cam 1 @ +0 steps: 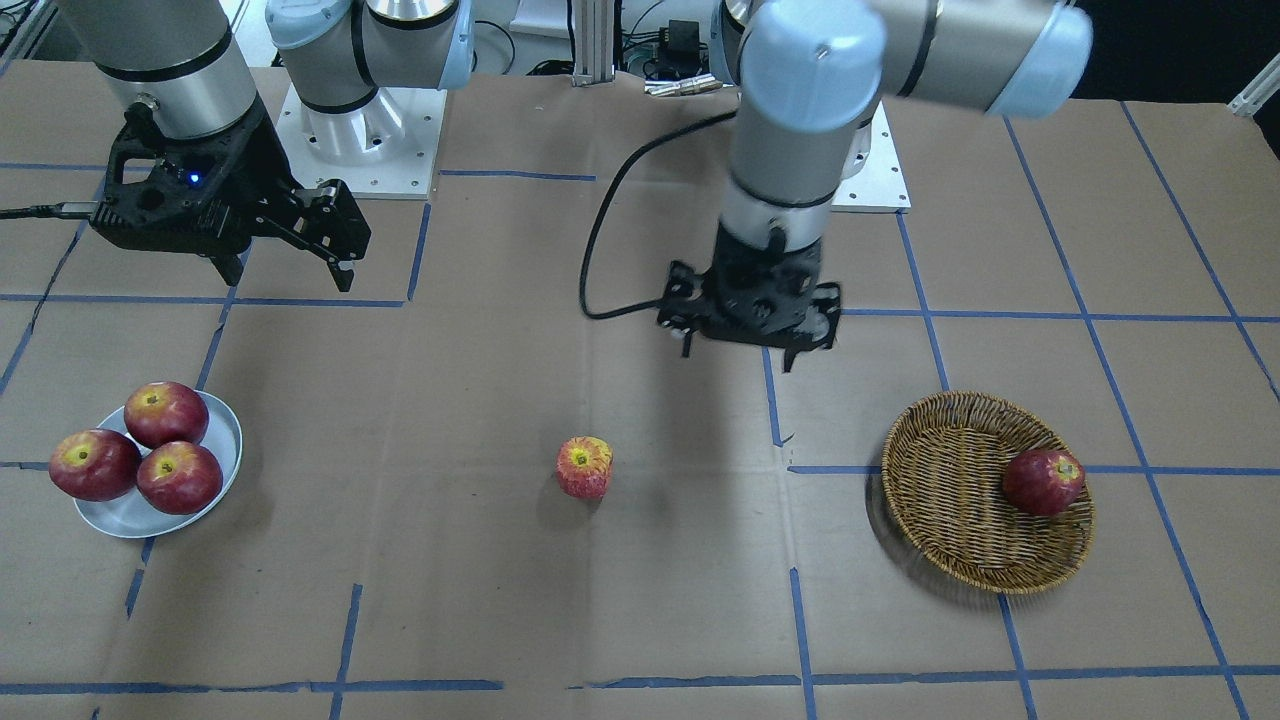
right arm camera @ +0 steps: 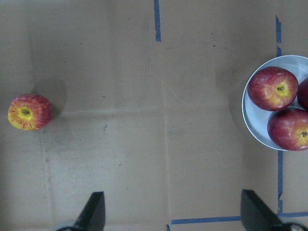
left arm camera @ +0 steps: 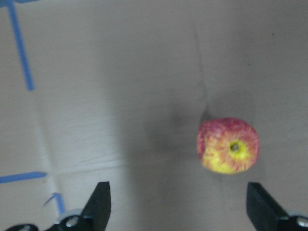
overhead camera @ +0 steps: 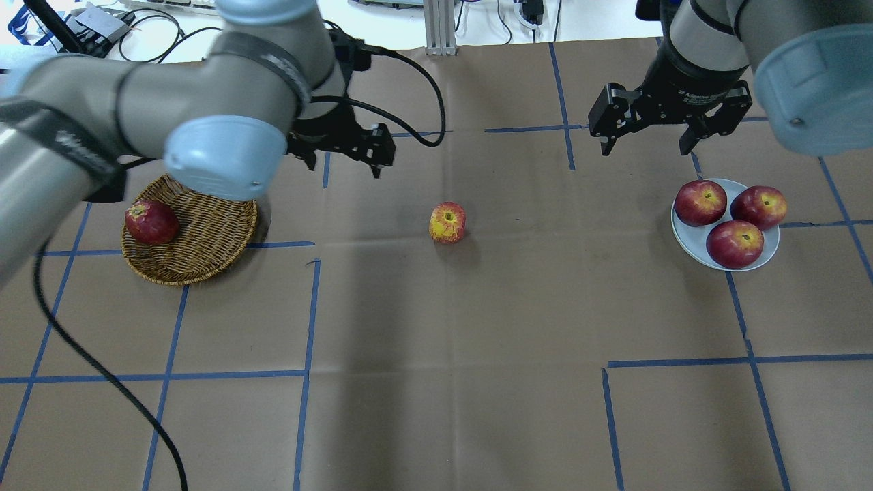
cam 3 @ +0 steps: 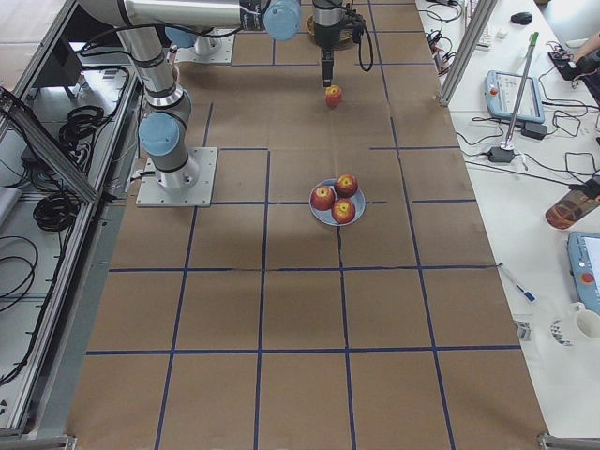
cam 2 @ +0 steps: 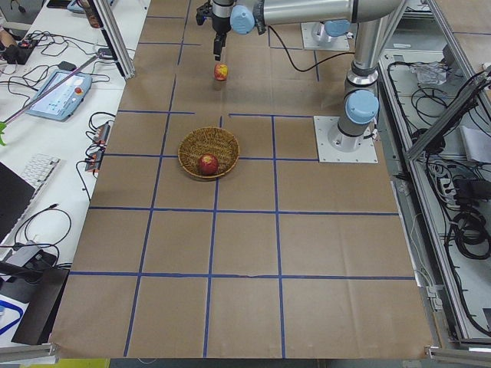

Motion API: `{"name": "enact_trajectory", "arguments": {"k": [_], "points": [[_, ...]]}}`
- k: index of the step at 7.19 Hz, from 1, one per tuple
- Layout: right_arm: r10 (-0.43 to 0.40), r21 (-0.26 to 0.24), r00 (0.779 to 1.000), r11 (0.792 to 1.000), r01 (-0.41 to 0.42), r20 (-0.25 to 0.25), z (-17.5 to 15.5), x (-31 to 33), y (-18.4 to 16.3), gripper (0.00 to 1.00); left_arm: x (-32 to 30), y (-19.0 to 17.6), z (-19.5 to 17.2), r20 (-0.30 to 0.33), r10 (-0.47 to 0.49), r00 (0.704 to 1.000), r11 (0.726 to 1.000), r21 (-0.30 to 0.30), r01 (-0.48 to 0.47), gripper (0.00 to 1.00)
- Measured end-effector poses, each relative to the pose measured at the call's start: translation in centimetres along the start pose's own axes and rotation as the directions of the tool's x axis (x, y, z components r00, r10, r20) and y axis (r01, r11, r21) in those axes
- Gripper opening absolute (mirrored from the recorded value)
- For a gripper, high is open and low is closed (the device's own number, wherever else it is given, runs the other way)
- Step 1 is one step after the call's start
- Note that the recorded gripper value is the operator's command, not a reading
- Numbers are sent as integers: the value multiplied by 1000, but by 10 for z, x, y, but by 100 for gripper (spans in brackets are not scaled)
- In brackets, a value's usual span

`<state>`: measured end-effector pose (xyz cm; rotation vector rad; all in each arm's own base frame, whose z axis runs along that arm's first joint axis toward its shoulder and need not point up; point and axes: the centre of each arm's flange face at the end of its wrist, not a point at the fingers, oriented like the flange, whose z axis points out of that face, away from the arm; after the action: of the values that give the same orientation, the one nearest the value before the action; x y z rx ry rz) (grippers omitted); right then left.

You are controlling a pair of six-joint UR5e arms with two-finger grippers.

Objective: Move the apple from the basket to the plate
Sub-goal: 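Raise the left gripper back over the basket while the right gripper reaches to the apple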

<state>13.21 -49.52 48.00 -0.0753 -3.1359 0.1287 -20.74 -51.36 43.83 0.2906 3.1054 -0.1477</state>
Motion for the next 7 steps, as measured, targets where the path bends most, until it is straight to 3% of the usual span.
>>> {"name": "enact_trajectory", "arguments": {"k": [1,3,5,7], "points": [[1,7,1000,1000,-1,1,-3,-2,1,100,-40,28,-38,5,17,1000,1000,-19,-17,99],[42,29,999,999,-42,4,4,-16,-7,100,-82,64,-69,5,24,1000,998,-52,-24,99],[51,33,999,998,-51,4,38,-80,-12,100,-91,67,-63,-7,17,1000,996,-83,-18,99],[47,69,999,997,-45,-24,91,-154,-15,100,-93,62,-53,-14,8,1000,995,-101,-10,99]]}}
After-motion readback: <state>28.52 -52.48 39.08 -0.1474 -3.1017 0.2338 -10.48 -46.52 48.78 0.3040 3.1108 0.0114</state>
